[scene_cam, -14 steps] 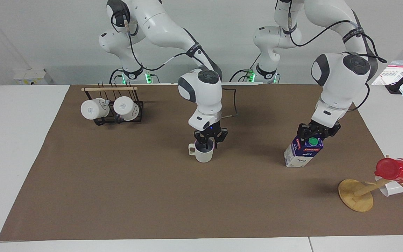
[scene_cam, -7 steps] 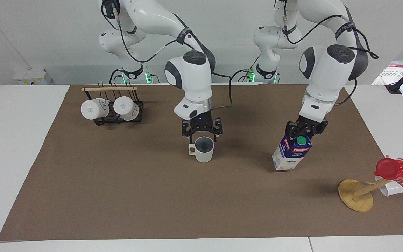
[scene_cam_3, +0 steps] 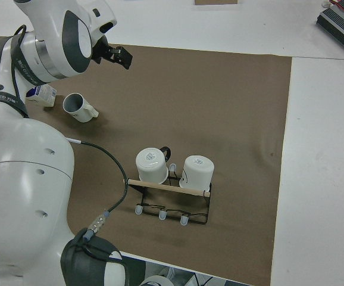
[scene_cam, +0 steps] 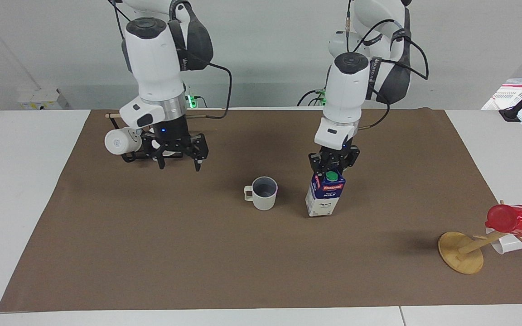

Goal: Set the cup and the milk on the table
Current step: 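Set the mug down at center while the left gripper lifts the carton, then lower the milk carton beside the mug while the right gripper withdraws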

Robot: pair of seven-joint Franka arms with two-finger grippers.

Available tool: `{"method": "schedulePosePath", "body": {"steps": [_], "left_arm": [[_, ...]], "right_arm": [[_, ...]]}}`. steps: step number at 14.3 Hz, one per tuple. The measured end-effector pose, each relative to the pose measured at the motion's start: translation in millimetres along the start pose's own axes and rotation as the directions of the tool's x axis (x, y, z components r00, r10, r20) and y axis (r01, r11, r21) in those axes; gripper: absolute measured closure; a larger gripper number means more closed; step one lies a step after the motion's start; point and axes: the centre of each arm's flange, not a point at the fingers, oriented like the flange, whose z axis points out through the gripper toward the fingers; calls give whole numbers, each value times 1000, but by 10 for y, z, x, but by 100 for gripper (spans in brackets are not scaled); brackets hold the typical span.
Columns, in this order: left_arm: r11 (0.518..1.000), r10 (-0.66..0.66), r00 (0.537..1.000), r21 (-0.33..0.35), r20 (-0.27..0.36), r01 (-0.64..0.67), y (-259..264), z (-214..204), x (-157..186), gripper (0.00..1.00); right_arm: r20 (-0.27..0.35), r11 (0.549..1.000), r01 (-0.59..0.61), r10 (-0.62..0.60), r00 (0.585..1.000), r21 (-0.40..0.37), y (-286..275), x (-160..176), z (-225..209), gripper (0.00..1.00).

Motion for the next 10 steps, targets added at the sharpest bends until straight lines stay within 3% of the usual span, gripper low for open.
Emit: {"method": "schedulePosePath", "body": {"steps": [7,10], "left_arm": [[999,36,999,-12,7,-36,444,15,-272,47],[999,48,999,-11,12,-48,497,34,-336,47]], "right_arm": [[160,996,-53,62,985,-65,1076,-217,-548,0],[243,992,-121,127,962,-43,1392,-338,-802,0]]}}
